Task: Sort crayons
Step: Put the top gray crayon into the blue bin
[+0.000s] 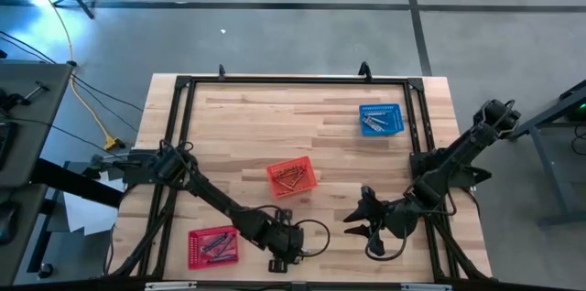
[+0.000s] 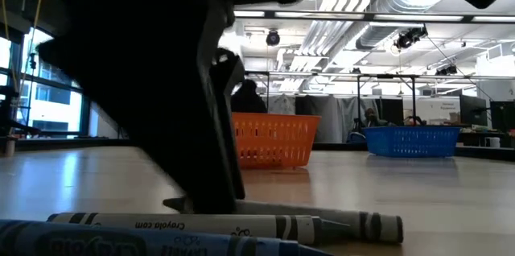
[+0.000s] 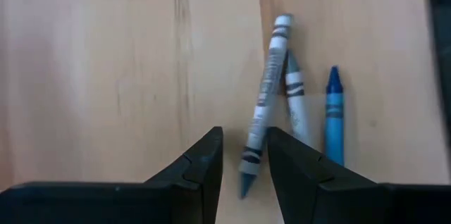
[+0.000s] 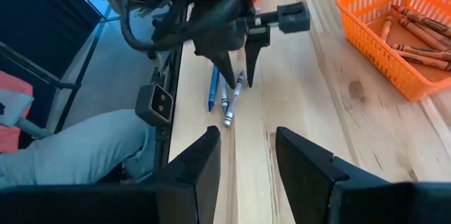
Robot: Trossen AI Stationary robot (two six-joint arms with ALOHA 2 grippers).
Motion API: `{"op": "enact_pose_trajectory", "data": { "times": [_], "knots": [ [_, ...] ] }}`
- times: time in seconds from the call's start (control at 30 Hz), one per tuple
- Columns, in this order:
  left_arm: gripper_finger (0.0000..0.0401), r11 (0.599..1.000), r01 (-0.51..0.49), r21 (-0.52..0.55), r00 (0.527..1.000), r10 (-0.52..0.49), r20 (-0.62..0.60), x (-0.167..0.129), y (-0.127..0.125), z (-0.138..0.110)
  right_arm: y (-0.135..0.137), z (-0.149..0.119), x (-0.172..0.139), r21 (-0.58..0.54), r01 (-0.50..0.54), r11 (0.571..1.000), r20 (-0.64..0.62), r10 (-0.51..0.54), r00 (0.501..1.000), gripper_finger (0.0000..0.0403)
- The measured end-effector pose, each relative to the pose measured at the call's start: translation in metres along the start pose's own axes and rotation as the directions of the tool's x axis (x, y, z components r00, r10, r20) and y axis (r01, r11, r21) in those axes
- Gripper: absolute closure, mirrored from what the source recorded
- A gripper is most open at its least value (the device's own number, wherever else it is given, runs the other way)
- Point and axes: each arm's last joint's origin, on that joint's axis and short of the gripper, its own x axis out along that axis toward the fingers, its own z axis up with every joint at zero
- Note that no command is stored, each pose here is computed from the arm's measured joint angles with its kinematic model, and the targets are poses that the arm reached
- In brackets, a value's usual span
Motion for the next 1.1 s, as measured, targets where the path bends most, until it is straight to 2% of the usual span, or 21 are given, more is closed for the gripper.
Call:
{"op": "enact_pose_trajectory", "data": {
  "times": [0.17, 0.4, 0.5, 0.7, 0.97, 1.1],
  "knots": [
    [0.0298, 1.000, 0.002, -0.014, 1.000, -0.002, -0.010, 0.005, -0.004, -0.003, 0.000, 0.000, 0.000, -0.012, 0.002, 1.000, -0.002, -0.002, 1.000, 0.0270],
    [0.0301, 0.995, -0.094, -0.039, 0.996, 0.094, 0.006, 0.008, 0.001, -0.004, -0.001, 0.000, 0.000, -0.029, 0.011, 1.000, 0.000, -0.011, 1.000, 0.0270],
    [0.0319, 0.993, -0.083, -0.081, 0.997, 0.083, -0.007, 0.010, 0.007, -0.002, -0.001, -0.001, 0.000, -0.030, 0.013, 0.999, -0.001, -0.013, 1.000, 0.0270],
    [0.0392, 0.991, -0.050, -0.121, 0.998, 0.046, -0.041, 0.011, 0.010, -0.002, -0.001, -0.001, 0.000, -0.034, 0.015, 0.999, -0.003, -0.015, 1.000, 0.0270],
    [0.0398, 0.984, -0.045, -0.170, 0.999, 0.042, -0.023, 0.005, 0.004, 0.006, -0.002, -0.002, 0.000, -0.037, 0.020, 0.999, -0.010, -0.021, 1.000, 0.0270],
    [0.0400, 0.985, -0.111, -0.133, 0.993, 0.104, -0.059, -0.004, 0.004, 0.012, -0.001, -0.002, 0.000, -0.036, 0.013, 0.999, -0.017, -0.013, 1.000, 0.0270]
  ]
}}
